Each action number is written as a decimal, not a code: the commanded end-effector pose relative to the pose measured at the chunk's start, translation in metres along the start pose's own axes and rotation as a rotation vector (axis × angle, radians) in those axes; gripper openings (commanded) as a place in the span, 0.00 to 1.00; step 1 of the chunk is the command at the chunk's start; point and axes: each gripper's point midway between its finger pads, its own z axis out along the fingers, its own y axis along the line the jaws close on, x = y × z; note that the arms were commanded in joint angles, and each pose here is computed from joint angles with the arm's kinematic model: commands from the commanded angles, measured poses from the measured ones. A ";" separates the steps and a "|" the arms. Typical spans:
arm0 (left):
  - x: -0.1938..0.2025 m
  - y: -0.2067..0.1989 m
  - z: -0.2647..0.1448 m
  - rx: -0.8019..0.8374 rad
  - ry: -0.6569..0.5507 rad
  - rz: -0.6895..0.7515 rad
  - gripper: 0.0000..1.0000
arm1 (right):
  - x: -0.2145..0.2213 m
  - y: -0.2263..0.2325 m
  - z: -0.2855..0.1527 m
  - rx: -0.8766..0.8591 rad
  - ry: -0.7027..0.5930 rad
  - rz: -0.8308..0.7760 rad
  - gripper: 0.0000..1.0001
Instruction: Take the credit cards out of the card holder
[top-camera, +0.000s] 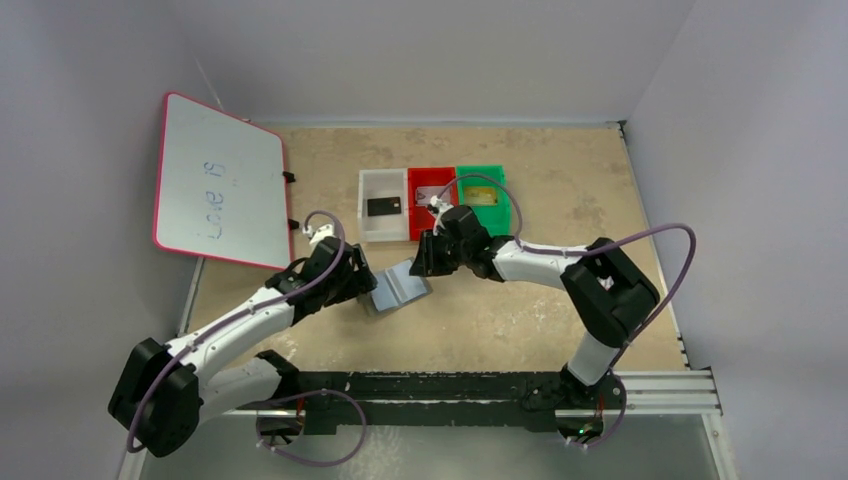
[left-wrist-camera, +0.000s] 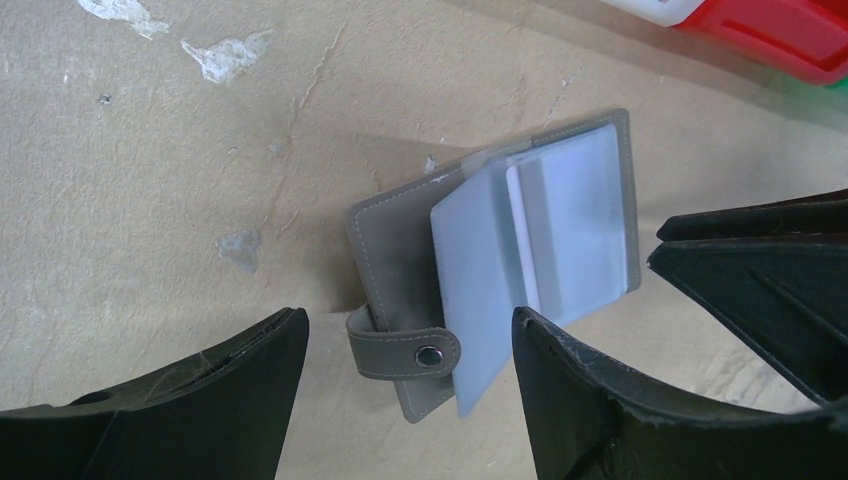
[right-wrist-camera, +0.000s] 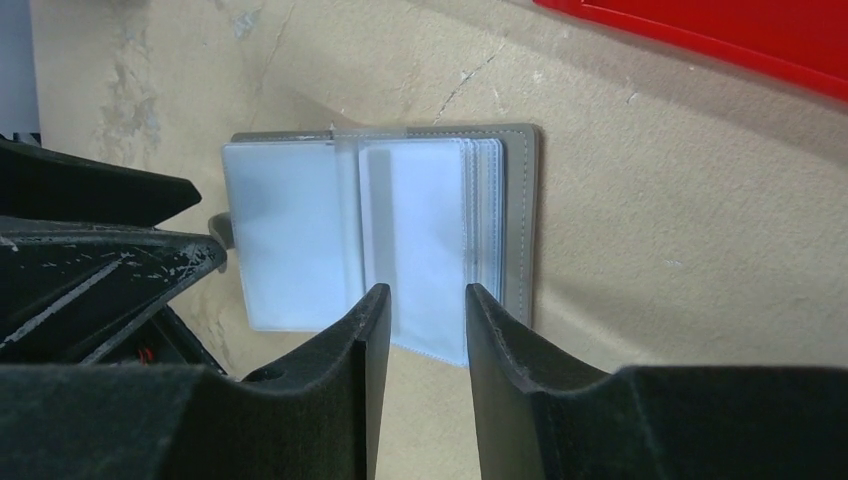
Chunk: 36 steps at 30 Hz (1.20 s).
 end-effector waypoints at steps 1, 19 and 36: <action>-0.006 -0.007 0.004 0.011 -0.011 0.038 0.73 | -0.005 0.016 0.003 -0.048 0.020 -0.010 0.36; 0.011 0.004 0.021 -0.010 0.041 0.085 0.36 | 0.022 0.010 0.018 -0.060 0.121 -0.002 0.25; 0.009 -0.003 0.020 0.022 0.038 0.089 0.20 | -0.004 0.038 0.008 -0.088 0.066 -0.017 0.23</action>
